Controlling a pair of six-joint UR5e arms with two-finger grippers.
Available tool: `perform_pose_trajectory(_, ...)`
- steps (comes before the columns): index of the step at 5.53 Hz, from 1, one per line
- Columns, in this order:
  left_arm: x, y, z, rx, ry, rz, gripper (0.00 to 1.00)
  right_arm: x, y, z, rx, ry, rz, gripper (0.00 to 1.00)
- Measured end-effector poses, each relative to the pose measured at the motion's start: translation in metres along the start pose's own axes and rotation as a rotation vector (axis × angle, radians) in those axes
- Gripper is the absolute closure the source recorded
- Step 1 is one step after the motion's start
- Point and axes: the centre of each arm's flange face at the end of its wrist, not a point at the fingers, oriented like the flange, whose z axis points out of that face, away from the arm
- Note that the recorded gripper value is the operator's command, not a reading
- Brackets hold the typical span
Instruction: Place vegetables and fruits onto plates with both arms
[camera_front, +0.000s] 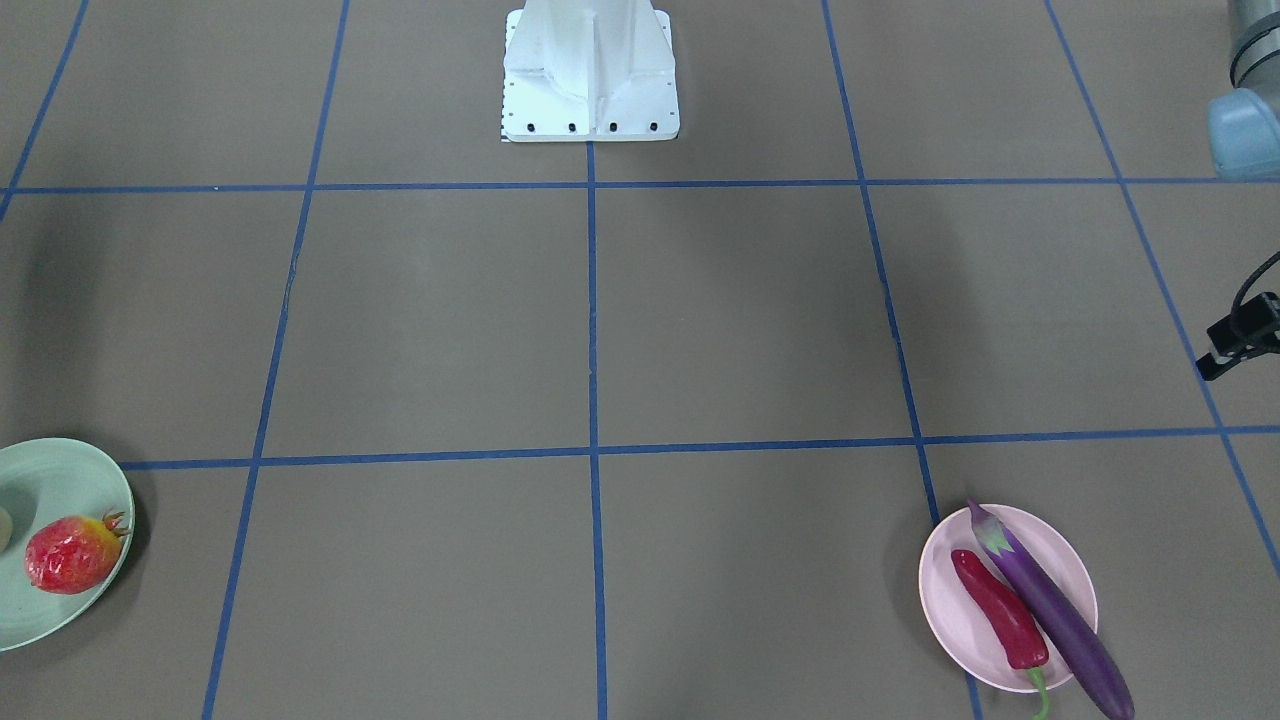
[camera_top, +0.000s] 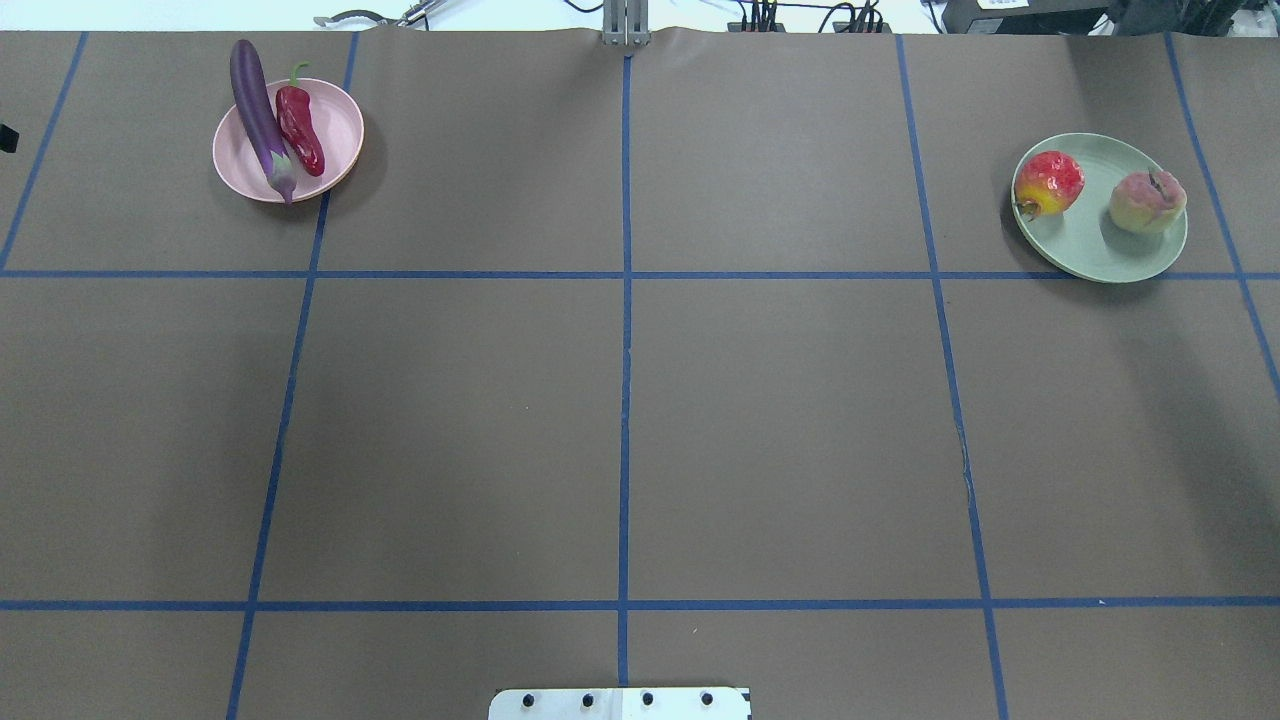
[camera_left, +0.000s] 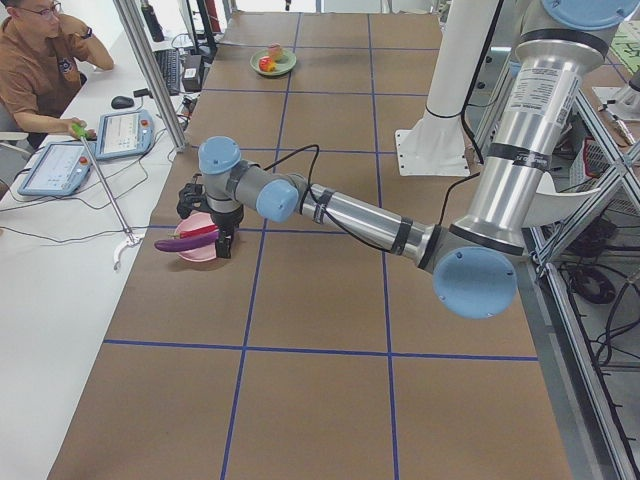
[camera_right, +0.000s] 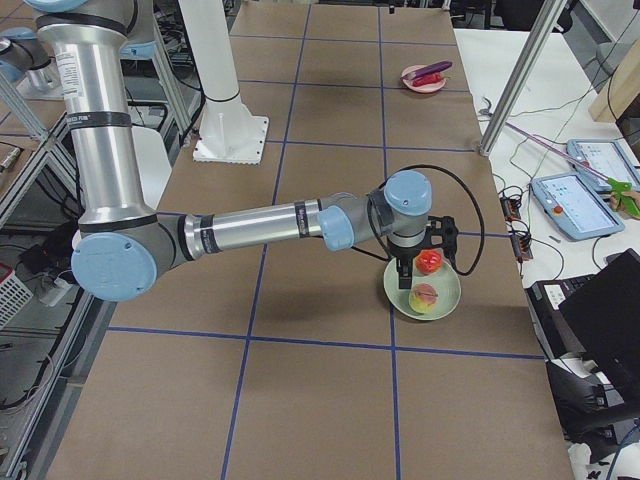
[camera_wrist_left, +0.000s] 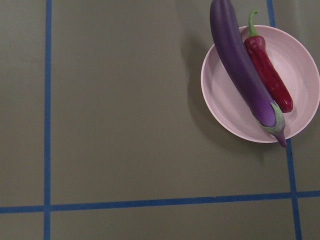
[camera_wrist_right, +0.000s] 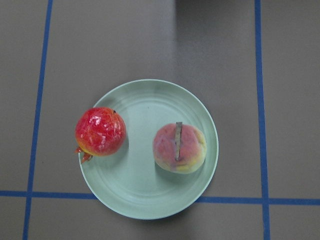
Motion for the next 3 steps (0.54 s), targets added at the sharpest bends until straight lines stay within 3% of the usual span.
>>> perform_pose_trajectory(3, -0.067, 0.059, 0.015, -0.047, -0.018, -0.041, 0.0, 0.024, 0.03, 0.01, -0.035, 0.005, 0.043, 0.0)
